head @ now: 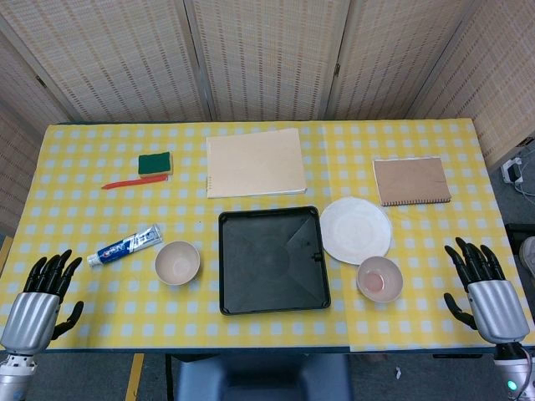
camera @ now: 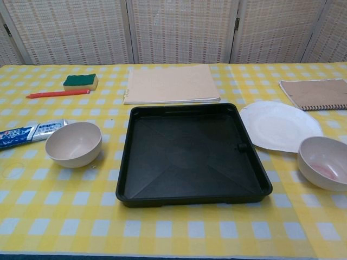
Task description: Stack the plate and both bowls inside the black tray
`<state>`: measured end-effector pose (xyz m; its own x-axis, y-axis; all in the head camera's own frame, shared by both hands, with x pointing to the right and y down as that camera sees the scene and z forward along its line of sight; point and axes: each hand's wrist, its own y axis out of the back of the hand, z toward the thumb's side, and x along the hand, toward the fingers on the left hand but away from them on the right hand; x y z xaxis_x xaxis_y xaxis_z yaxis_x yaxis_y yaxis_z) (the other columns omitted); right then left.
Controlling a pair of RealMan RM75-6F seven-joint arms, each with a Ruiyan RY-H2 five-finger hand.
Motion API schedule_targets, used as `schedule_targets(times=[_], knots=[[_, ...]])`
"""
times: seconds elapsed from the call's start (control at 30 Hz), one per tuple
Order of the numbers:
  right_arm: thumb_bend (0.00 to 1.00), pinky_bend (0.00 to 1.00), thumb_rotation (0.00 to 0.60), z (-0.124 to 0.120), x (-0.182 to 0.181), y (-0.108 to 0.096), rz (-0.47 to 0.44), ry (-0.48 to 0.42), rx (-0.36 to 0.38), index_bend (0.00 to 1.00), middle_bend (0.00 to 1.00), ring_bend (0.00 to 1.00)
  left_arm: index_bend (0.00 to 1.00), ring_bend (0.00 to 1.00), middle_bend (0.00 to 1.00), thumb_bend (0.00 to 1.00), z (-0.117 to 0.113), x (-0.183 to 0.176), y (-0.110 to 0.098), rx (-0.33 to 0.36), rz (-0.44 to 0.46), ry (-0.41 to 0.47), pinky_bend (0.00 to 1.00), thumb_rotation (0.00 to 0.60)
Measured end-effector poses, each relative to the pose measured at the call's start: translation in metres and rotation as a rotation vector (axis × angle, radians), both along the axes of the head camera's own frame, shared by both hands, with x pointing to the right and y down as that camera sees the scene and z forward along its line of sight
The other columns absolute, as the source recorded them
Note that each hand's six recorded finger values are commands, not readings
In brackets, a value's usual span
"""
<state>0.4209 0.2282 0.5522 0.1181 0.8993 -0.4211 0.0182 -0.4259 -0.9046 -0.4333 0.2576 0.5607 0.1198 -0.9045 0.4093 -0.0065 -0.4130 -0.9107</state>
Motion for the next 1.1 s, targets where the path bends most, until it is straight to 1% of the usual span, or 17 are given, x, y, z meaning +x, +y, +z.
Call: schedule_targets(times=[0.37, 0.4, 0.47, 0.53, 0.63, 0.73, 0.83, 1.03, 1.1], knots=[[0.39, 0.00, 0.600, 0.002, 0.000, 0.001, -0.020, 0.007, -0.010, 0.00, 0.00, 0.00, 0.03, 0.00, 0.01, 0.45, 0.000, 0.003, -0.002, 0.003, 0.005, 0.013, 0.03, 0.600], [0.39, 0.00, 0.600, 0.002, 0.000, 0.001, -0.027, 0.008, -0.009, 0.03, 0.00, 0.00, 0.03, 0.00, 0.01, 0.45, 0.000, 0.003, -0.003, 0.003, 0.007, 0.015, 0.04, 0.600], [0.39, 0.00, 0.600, 0.002, 0.003, -0.002, -0.048, 0.019, -0.003, 0.14, 0.00, 0.00, 0.03, 0.00, 0.01, 0.44, 0.001, 0.003, -0.003, -0.002, 0.009, 0.017, 0.04, 0.600], [0.39, 0.00, 0.600, 0.001, 0.008, -0.005, -0.065, 0.033, 0.008, 0.30, 0.00, 0.00, 0.03, 0.00, 0.01, 0.44, 0.004, 0.003, -0.004, -0.010, 0.008, 0.018, 0.04, 0.600], [0.39, 0.00, 0.600, 0.001, 0.018, -0.010, -0.084, 0.053, 0.031, 0.42, 0.00, 0.00, 0.03, 0.00, 0.01, 0.44, 0.006, 0.001, -0.006, -0.018, 0.000, 0.018, 0.04, 0.600], [0.39, 0.00, 0.600, 0.003, 0.031, -0.016, -0.097, 0.068, 0.052, 0.47, 0.00, 0.00, 0.03, 0.00, 0.01, 0.44, 0.008, -0.002, -0.007, -0.026, -0.012, 0.012, 0.04, 0.600], [0.39, 0.00, 0.600, 0.010, 0.043, -0.020, -0.109, 0.078, 0.060, 0.47, 0.01, 0.00, 0.03, 0.00, 0.01, 0.44, 0.009, -0.001, -0.007, -0.028, -0.012, 0.006, 0.04, 0.600], [0.39, 0.00, 0.600, 0.037, 0.058, -0.031, -0.128, 0.076, 0.034, 0.49, 0.03, 0.00, 0.03, 0.00, 0.01, 0.44, 0.014, 0.001, -0.006, -0.048, -0.011, -0.002, 0.04, 0.600], [0.39, 0.00, 0.600, 0.049, 0.060, -0.035, -0.124, 0.058, 0.018, 0.49, 0.03, 0.01, 0.03, 0.00, 0.01, 0.44, 0.018, 0.001, -0.006, -0.063, -0.012, -0.006, 0.03, 0.600]])
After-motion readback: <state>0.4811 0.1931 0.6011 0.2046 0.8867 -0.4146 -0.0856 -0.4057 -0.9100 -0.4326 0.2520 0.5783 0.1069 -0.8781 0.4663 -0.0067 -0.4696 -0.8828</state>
